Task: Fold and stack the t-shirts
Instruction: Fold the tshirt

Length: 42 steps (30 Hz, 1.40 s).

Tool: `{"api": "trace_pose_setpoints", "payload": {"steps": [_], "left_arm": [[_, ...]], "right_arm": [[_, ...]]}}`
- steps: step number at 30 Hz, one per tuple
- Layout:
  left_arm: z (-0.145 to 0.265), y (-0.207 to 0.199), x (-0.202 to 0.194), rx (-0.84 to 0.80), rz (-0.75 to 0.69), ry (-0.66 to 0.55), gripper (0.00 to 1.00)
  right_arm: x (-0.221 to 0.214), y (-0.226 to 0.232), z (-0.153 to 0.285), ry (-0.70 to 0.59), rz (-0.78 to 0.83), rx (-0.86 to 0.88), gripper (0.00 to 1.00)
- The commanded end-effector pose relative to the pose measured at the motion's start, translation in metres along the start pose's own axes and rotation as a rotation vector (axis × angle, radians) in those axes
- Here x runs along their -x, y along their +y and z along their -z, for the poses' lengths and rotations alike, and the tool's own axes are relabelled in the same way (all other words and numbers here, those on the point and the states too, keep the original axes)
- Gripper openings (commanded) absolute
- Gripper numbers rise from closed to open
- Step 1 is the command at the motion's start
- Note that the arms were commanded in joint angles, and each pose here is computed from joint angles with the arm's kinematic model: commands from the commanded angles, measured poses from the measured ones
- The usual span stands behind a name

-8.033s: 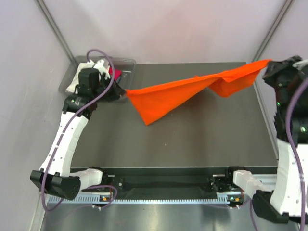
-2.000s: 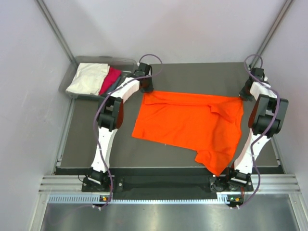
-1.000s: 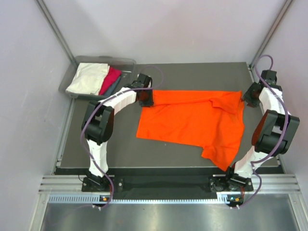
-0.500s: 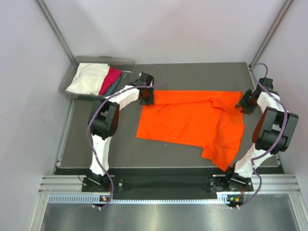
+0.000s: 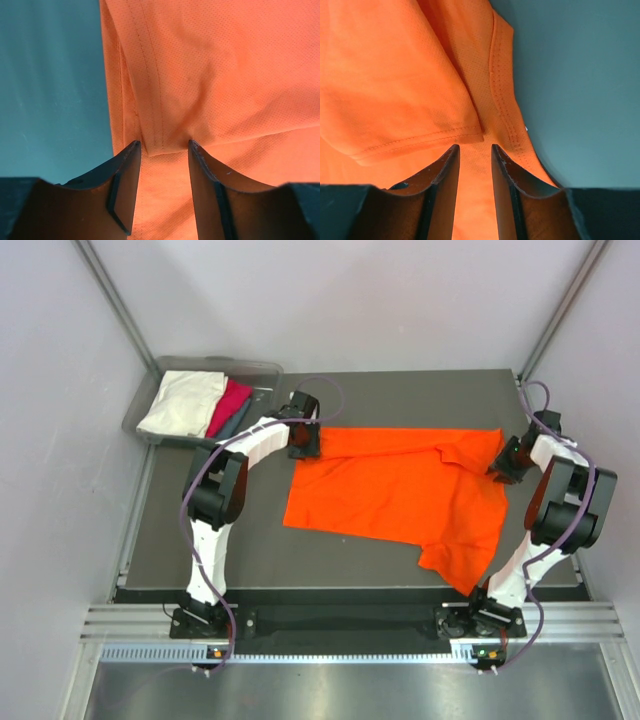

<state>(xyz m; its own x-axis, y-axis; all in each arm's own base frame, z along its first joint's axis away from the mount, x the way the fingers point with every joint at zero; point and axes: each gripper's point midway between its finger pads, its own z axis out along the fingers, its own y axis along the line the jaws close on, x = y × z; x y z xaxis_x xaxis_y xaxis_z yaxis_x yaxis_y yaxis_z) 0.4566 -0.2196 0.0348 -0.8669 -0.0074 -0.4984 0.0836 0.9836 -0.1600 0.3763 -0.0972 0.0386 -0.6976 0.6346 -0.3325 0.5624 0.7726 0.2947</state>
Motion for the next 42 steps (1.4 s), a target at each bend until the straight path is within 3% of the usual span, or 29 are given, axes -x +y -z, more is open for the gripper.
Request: {"api": "trace_pose_setpoints", "payload": {"steps": [1,14,18,19,22,24,29,30,33,34,42], "left_arm": [[0.007,-0.001,0.009,-0.012,-0.010,-0.016,0.48],[-0.003,0.005,-0.001,-0.005,0.005,0.012,0.47],[-0.009,0.004,0.002,-0.013,0.026,0.023,0.35],[-0.010,0.004,0.003,-0.015,0.031,0.020,0.26],[-0.010,0.006,0.006,-0.007,0.032,0.012,0.16],[-0.008,0.007,0.008,-0.001,0.034,0.010,0.03],[-0.004,0.010,0.014,0.013,0.041,-0.004,0.00],[-0.004,0.010,0.015,0.009,0.044,-0.007,0.00],[-0.003,0.006,0.016,-0.008,0.045,-0.002,0.00],[-0.004,0.005,0.016,-0.012,0.047,-0.002,0.00],[-0.008,0.005,0.012,-0.016,0.051,0.012,0.01]], "right_arm": [[0.007,-0.003,-0.006,-0.028,-0.017,0.004,0.33],[0.009,-0.004,-0.015,-0.021,-0.012,0.005,0.26],[0.012,-0.004,-0.017,-0.027,-0.013,0.006,0.23],[0.013,-0.004,-0.017,-0.030,-0.012,0.007,0.20],[0.014,-0.002,-0.017,-0.026,-0.012,0.016,0.14],[0.015,-0.001,-0.015,-0.029,-0.014,0.018,0.11],[0.021,0.002,-0.003,-0.054,-0.009,0.018,0.06],[0.022,0.003,-0.001,-0.055,-0.006,0.019,0.06],[0.026,0.003,0.002,-0.065,0.002,0.012,0.33],[0.025,0.002,0.001,-0.061,0.004,0.010,0.34],[0.026,0.006,-0.006,-0.044,0.001,0.031,0.25]]}}
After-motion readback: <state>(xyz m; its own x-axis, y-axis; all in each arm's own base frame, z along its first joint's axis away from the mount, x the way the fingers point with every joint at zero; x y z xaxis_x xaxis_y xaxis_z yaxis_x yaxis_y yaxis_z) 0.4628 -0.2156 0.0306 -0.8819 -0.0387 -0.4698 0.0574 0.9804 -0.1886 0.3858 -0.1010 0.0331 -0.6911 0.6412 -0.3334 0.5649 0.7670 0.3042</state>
